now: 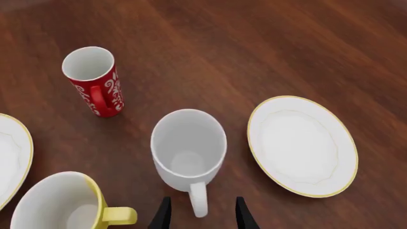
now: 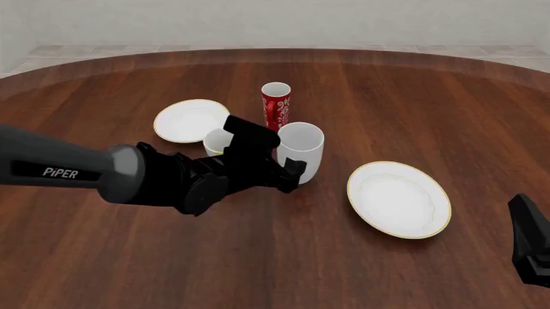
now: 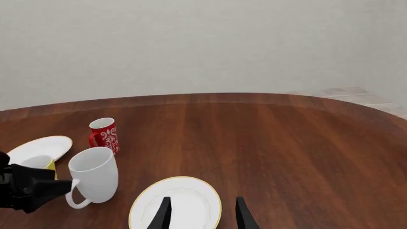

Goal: Put the white mug on the left plate.

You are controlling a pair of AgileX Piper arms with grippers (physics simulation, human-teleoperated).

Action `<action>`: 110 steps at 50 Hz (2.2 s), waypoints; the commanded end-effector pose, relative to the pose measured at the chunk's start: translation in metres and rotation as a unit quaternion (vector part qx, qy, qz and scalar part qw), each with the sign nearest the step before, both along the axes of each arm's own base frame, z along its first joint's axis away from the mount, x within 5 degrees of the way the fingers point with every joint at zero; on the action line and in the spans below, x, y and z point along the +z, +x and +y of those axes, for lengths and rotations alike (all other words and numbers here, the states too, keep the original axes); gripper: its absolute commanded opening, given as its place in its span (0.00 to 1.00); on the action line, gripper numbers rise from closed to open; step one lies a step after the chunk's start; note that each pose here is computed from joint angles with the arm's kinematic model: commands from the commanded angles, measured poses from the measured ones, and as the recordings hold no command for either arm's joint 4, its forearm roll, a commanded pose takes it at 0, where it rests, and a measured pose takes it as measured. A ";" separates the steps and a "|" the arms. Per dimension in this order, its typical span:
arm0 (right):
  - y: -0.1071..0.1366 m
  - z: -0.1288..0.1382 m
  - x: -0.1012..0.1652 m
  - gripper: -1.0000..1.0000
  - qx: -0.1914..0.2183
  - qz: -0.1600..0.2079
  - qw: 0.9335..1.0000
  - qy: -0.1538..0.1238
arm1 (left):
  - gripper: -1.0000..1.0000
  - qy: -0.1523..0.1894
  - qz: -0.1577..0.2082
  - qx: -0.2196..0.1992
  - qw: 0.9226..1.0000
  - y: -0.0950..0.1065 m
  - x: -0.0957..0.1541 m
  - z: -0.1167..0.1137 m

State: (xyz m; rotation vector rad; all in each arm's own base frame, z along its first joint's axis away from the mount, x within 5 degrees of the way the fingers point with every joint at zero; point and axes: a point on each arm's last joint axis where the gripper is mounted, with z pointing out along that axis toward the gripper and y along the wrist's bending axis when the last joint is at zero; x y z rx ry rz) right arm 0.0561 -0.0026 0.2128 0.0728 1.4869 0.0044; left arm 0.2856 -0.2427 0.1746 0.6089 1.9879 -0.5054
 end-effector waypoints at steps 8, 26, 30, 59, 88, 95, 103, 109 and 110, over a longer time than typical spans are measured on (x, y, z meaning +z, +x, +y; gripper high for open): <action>0.000 0.000 0.000 1.00 -0.004 0.000 1.000 0.001 | 1.00 0.000 0.010 0.007 1.000 0.005 -0.008 -0.001; 0.000 -0.001 0.000 1.00 -0.005 0.000 1.000 0.003 | 1.00 0.006 0.021 0.004 1.000 0.008 -0.016 -0.008; 0.000 -0.001 0.000 1.00 -0.005 0.000 1.000 0.003 | 1.00 0.007 0.023 0.006 1.000 0.009 -0.018 -0.007; 0.000 -0.001 0.000 1.00 -0.007 0.000 1.000 0.005 | 1.00 0.019 0.035 0.010 0.999 0.015 -0.023 -0.007; 0.000 -0.001 0.000 1.00 -0.008 0.002 1.000 0.005 | 1.00 0.025 0.047 0.007 0.999 0.015 -0.027 -0.013; 0.000 -0.001 0.000 1.00 -0.009 0.002 1.000 0.004 | 1.00 0.024 0.047 0.008 0.999 0.015 -0.027 -0.012; 0.000 -0.001 0.000 1.00 -0.009 0.002 1.000 0.006 | 1.00 0.027 0.054 0.009 0.998 0.016 -0.029 -0.013; 0.000 -0.001 -0.001 1.00 -0.009 0.003 1.000 0.006 | 1.00 0.028 0.058 0.010 0.998 0.017 -0.030 -0.014; 0.000 -0.001 -0.001 1.00 -0.009 0.003 1.000 0.006 | 1.00 0.028 0.059 0.011 0.998 0.017 -0.031 -0.014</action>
